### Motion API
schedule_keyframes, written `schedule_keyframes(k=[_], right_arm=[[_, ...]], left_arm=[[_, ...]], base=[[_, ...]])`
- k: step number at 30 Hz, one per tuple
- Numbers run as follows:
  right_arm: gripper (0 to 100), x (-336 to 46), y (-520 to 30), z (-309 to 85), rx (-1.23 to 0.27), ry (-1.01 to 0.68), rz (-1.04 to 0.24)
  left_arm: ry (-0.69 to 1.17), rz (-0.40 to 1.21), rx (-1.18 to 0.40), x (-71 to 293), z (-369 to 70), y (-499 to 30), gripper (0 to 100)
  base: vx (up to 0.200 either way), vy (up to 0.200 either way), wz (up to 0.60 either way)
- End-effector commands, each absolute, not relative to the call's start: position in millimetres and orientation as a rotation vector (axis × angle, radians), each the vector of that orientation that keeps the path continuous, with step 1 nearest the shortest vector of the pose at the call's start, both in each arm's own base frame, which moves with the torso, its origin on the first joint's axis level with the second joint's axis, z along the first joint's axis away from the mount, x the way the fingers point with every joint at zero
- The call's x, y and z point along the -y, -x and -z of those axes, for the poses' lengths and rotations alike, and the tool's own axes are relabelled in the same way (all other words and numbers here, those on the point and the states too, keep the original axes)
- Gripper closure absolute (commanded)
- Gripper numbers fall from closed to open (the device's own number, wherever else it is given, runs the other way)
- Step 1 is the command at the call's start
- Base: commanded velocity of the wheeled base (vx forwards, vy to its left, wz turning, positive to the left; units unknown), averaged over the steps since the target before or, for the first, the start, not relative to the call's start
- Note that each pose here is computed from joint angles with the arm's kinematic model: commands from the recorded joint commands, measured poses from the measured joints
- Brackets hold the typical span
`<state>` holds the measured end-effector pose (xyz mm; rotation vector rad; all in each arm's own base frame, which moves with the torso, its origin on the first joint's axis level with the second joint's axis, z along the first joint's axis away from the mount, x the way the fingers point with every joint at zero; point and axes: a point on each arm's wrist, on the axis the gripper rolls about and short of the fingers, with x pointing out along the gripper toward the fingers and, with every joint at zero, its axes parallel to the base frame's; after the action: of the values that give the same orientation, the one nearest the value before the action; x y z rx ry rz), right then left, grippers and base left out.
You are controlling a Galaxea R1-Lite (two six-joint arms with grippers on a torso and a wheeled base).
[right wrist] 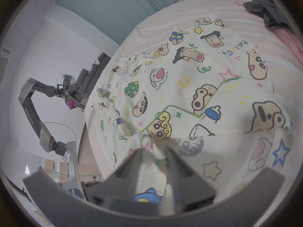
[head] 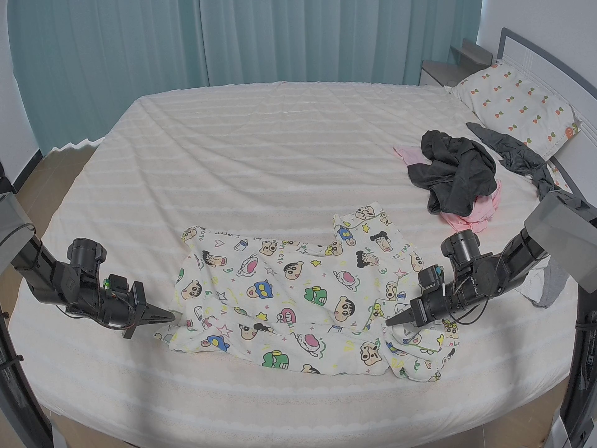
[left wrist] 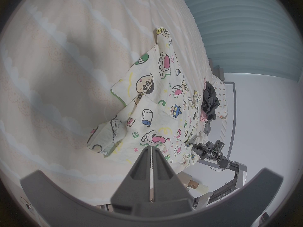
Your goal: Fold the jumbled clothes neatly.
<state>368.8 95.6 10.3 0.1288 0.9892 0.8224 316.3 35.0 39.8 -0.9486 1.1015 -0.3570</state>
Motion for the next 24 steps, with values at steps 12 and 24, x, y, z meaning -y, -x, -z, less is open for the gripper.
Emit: schedule_keyframes(k=[12, 24], right_arm=[[100, -92, -374, -35, -0.905, -0.151, -0.844], [100, -98, -396, -63, -0.793, -0.122, -0.793]], left_arm=[[0.949, 0.356, -1.1, -35, -40, -316, 100], [0.949, 0.356, -1.1, -35, -40, -316, 100]], base=[[0.0, 0.0, 0.0], [0.0, 0.0, 0.0]])
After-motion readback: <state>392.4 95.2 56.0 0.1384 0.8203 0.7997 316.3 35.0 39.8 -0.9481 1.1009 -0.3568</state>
